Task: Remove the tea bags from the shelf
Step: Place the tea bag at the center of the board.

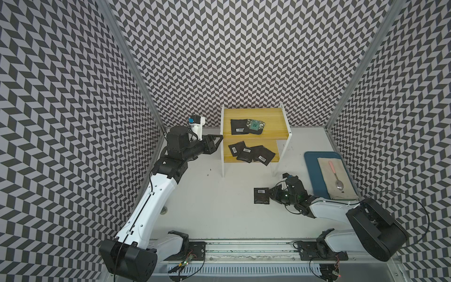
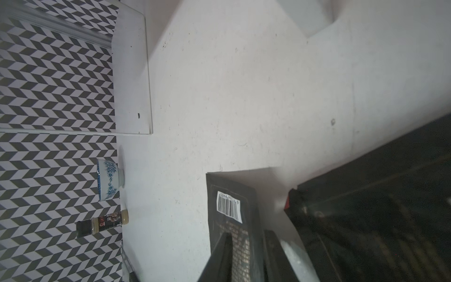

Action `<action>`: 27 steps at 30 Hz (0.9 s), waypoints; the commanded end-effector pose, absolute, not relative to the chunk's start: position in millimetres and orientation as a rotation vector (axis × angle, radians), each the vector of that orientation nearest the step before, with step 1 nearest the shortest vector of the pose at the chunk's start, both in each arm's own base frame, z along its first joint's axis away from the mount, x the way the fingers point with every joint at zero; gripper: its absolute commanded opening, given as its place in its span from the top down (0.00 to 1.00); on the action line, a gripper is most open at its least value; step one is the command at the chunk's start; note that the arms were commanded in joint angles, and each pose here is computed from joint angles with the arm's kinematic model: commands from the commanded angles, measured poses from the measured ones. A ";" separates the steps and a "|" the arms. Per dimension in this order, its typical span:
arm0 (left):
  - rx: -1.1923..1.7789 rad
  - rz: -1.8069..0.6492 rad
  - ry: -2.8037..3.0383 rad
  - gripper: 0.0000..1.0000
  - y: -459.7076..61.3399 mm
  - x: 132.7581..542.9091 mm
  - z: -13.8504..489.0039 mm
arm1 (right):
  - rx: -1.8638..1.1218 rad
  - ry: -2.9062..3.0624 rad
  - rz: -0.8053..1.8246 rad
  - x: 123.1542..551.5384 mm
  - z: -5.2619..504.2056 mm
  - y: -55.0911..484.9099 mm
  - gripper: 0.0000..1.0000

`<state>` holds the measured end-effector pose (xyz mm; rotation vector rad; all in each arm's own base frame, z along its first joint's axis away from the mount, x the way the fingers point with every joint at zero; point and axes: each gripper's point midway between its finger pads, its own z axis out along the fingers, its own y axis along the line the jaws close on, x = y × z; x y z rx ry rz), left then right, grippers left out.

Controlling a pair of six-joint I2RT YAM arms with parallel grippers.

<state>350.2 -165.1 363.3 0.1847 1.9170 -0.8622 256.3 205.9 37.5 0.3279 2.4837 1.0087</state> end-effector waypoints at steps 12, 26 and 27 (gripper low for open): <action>0.188 -0.848 1.895 0.52 -161.2 347.7 371.6 | 0.249 2.369 0.912 266.8 88.1 194.1 0.73; 0.189 -0.852 1.887 0.52 -162.4 351.4 376.2 | 0.048 2.218 0.912 267.8 188.0 196.9 0.50; 0.188 -0.850 1.885 0.52 -162.0 351.4 377.0 | 0.029 2.202 0.917 268.8 198.5 198.5 0.48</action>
